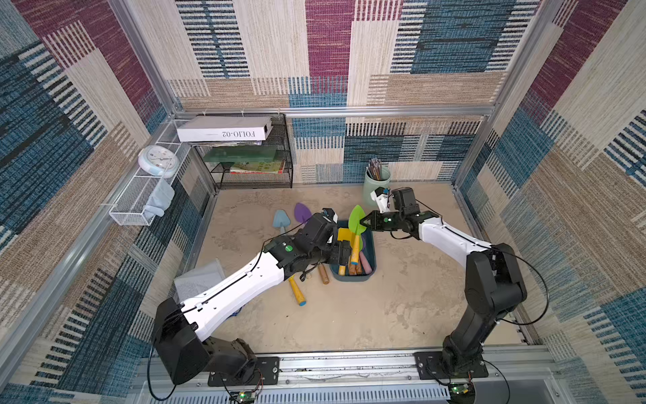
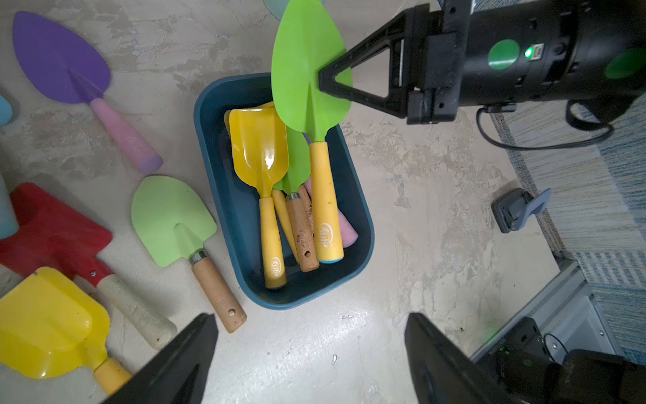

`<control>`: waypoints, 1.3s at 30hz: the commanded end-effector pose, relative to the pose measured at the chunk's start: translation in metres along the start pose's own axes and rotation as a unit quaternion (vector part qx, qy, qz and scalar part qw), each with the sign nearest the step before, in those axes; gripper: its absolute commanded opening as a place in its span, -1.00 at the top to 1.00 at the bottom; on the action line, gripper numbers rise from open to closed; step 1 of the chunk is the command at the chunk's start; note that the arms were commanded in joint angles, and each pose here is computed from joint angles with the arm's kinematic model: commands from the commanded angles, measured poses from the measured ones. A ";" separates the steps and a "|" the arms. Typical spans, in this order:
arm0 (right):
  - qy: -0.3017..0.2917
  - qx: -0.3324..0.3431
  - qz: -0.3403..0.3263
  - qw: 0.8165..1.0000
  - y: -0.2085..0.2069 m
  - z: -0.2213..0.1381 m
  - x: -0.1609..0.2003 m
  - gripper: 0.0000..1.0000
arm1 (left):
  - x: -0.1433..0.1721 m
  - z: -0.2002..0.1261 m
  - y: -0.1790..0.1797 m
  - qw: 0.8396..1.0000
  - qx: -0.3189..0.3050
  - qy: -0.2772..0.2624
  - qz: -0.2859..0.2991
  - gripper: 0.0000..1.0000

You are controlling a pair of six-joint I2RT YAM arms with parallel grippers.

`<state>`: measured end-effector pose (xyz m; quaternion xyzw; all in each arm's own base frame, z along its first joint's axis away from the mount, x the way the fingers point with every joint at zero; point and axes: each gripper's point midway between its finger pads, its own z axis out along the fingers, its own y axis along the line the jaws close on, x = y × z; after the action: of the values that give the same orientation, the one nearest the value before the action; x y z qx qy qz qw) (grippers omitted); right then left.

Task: Put the shovel into the storage box
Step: Place the shovel in the storage box.

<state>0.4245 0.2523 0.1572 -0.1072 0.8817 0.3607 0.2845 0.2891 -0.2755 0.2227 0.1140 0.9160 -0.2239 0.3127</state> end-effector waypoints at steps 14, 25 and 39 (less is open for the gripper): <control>0.007 0.059 -0.001 0.998 -0.019 0.052 0.014 1.00 | -0.012 -0.007 0.005 0.998 0.041 -0.037 -0.013 -0.77; 0.033 0.058 -0.005 0.998 -0.017 0.064 0.041 1.00 | -0.008 -0.002 0.005 0.998 0.046 -0.029 -0.018 -0.77; 0.065 0.066 -0.016 0.996 -0.016 0.071 0.056 1.00 | -0.006 0.004 0.002 0.998 0.053 -0.019 -0.020 -0.77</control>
<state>0.4153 0.2919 0.0771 -0.1198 0.9158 0.2979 0.2414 0.2938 -0.2703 0.2174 0.1045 0.9055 -0.2670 0.3127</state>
